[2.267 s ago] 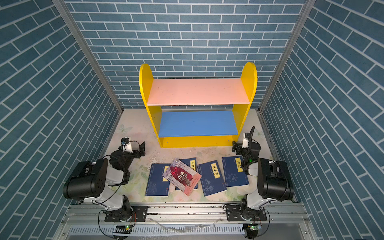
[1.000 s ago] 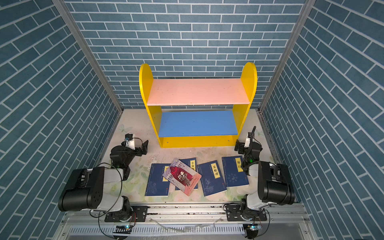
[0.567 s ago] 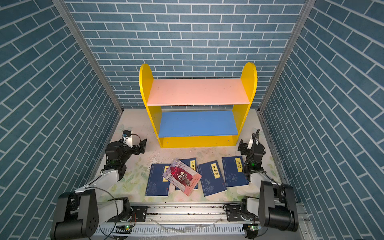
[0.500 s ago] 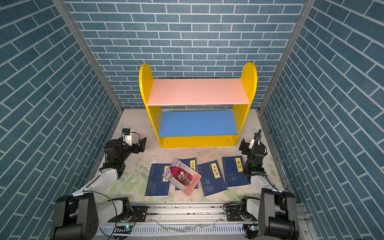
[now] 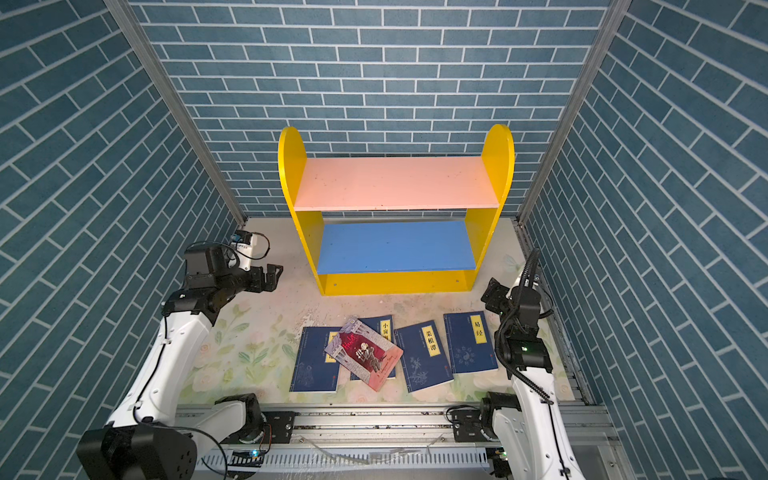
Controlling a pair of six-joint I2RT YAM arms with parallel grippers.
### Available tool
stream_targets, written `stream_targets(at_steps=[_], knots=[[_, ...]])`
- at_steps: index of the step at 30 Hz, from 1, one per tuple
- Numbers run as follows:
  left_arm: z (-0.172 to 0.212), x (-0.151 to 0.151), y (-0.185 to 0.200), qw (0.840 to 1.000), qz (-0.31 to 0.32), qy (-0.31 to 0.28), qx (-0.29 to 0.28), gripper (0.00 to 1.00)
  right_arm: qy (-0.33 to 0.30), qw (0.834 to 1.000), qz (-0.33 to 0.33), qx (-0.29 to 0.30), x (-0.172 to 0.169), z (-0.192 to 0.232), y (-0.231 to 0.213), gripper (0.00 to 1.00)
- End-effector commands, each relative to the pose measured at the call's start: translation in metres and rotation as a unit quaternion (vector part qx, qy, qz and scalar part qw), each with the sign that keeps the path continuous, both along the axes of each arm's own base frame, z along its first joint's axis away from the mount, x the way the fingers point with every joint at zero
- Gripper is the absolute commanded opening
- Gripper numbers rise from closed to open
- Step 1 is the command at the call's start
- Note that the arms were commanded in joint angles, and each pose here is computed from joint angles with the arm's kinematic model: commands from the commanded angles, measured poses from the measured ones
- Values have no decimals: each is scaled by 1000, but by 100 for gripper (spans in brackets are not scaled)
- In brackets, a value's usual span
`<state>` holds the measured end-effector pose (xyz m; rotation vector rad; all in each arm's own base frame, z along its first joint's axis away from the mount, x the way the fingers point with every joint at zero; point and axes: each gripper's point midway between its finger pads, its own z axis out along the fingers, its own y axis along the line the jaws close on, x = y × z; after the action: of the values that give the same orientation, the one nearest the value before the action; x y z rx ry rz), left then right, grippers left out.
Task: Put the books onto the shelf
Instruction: 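Raise both arms and reach both grippers toward the Hamlet paperback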
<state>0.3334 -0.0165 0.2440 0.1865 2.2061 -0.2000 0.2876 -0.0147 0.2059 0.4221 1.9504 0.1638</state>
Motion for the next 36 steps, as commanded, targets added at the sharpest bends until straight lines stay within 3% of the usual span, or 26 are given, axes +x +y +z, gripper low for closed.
stream_targets(at_steps=[1,6,12,17,22,27,31,36], knots=[[-1,-32,-7,998,-7,66,-19,100,58,996,21,68,-21,-23,20,79],[15,-37,-22,993,-16,85,-75,100,86,989,62,100,-38,-26,43,74],[4,-39,-44,979,-36,127,-156,100,115,975,143,123,-57,-27,78,73],[-5,-46,-67,964,-75,110,-229,100,143,959,216,117,-71,-24,109,73],[-5,-51,-79,956,-109,96,-256,100,155,942,283,90,-83,-18,136,73],[-12,-45,-76,961,-92,93,-245,100,163,916,357,90,-88,-16,174,73],[-23,-40,-64,991,-71,47,-104,100,197,886,417,53,-98,-29,208,73],[-33,-50,-84,987,-113,73,-84,100,180,867,462,55,-102,-30,238,74]])
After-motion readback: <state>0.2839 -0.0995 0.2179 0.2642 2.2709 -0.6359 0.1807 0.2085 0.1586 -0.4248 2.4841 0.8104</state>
